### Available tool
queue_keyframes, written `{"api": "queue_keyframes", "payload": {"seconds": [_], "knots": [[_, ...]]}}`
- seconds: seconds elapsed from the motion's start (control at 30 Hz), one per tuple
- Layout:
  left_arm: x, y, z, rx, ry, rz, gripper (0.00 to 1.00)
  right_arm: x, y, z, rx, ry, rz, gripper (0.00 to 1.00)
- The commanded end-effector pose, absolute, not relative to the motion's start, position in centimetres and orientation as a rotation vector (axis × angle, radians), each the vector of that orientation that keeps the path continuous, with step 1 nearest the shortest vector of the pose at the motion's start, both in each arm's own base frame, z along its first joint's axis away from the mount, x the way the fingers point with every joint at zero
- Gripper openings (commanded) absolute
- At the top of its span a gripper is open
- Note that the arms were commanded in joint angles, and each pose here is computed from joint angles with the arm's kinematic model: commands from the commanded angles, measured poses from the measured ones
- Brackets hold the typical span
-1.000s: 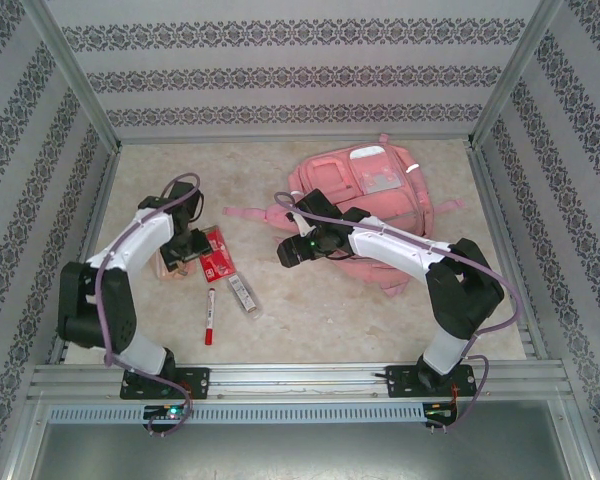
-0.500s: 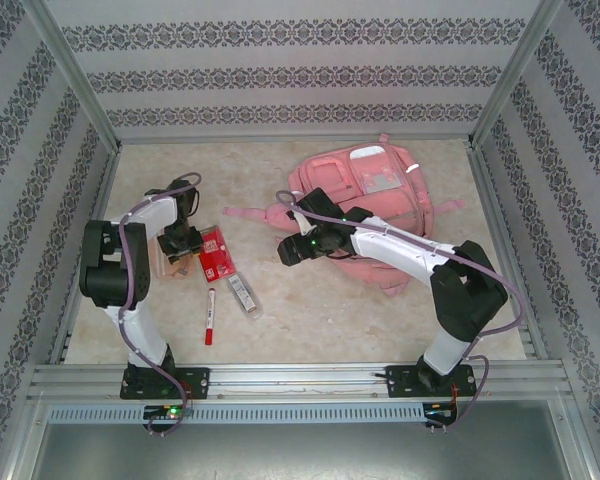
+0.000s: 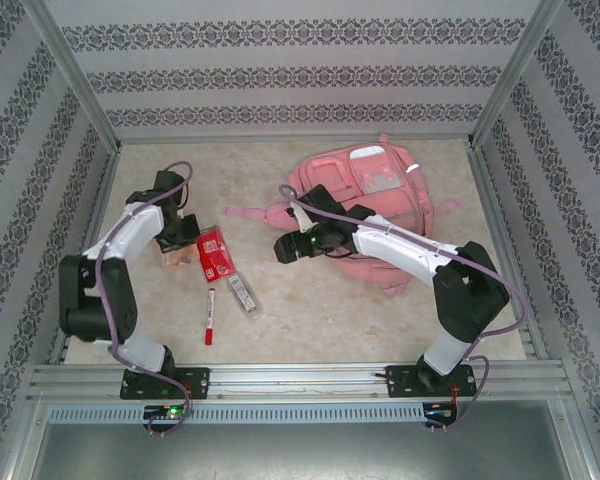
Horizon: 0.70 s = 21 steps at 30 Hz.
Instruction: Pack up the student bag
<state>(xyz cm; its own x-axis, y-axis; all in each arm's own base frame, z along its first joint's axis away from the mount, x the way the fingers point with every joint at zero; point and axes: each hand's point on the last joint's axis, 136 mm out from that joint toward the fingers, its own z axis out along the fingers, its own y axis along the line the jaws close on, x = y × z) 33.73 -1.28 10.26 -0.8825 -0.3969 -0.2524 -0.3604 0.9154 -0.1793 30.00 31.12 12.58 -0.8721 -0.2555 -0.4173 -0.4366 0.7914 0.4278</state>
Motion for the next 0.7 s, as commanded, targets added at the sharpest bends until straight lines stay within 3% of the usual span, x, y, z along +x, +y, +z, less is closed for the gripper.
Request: {"api": "queue_keyframes", "payload": {"seconds": [0.0,0.1,0.37,0.53,0.67], "knots": [[34.1,-4.9,14.7,-0.379,2.66,-0.501,0.0,31.9,32.8,18.1,-0.375,2.542,1.049,0.85],[34.4,-7.8,17.7,-0.279,2.507,-0.699,0.0,33.7,32.6,19.5,-0.099,2.569,1.212,0.94],[32.2,-15.1,19.5,0.068,2.406,-0.807,0.0,35.1,34.9,22.5,0.185,2.511,1.473,0.98],[30.9,-19.5,19.1,0.215,2.467,-0.811,0.0,35.4,36.1,21.2,0.193,2.516,1.441,0.9],[30.2,-23.2,19.0,0.267,2.467,-0.905,0.0,35.4,36.1,19.1,0.225,2.561,1.357,0.75]]}}
